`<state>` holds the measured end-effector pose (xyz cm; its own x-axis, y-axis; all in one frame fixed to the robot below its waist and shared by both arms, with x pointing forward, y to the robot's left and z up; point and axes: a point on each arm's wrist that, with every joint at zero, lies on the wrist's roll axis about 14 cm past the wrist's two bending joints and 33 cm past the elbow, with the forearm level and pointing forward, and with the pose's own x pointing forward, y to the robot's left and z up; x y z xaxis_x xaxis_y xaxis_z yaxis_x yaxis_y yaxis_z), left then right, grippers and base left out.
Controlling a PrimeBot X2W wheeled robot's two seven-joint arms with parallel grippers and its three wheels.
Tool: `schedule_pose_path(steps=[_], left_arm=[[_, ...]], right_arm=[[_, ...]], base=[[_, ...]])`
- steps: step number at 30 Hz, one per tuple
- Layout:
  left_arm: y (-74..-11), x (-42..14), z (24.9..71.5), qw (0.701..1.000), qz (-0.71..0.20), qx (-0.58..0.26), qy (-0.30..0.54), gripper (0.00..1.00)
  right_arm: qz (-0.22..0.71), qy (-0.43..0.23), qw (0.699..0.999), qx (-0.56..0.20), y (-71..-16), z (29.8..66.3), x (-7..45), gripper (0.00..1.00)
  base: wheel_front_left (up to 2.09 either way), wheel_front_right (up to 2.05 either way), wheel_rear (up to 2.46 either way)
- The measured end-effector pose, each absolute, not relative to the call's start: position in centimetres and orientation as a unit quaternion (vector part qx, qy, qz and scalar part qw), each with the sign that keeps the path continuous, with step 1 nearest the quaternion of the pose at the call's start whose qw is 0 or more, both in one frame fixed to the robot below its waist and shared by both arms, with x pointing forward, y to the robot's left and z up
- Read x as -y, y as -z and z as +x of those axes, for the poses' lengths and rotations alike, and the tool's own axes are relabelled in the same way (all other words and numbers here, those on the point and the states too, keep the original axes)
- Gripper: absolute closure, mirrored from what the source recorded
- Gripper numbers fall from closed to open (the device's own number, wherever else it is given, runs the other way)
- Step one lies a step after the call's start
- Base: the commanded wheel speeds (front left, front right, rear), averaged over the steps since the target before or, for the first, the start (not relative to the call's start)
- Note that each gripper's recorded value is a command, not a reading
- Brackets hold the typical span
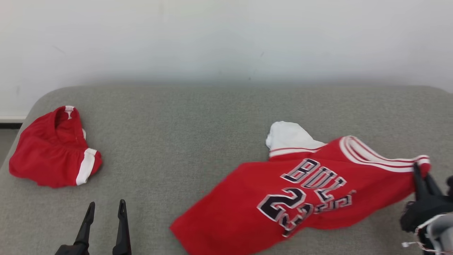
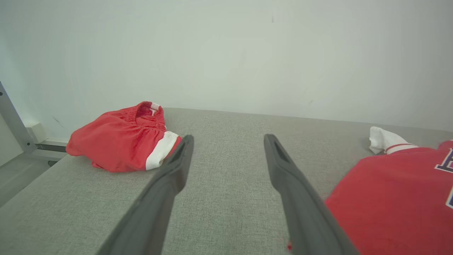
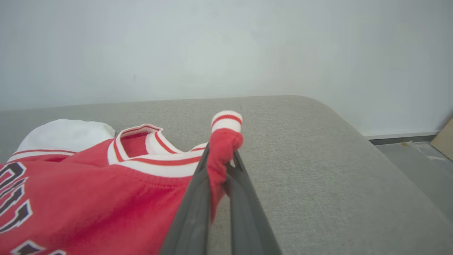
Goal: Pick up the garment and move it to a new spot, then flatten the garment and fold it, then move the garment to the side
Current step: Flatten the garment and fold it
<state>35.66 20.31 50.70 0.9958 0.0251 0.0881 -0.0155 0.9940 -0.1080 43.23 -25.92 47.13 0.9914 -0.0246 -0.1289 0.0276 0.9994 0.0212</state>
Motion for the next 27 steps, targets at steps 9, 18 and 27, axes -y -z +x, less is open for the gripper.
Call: schedule_pose_path(steps=[9,18,27], left_arm=[[-51.0,-19.4,35.7,0.997,-0.06,0.049,0.001,0.0],[-50.7,-20.7,35.1,0.997,-0.062,0.045,-0.02,0.0],[-50.0,-22.9,33.9,0.996,-0.065,0.035,-0.058,0.0]], right_arm=[[-0.011,0.019,0.999,-0.029,-51.3,42.1,26.6,1.0],[-0.009,-0.114,0.993,-0.018,-53.8,46.0,15.1,1.0],[-0.025,-0.234,0.968,-0.09,-49.9,48.4,4.5,0.0]], base=[[0.0,0.0,0.0],[0.0,0.0,0.0],[0.0,0.0,0.0]])
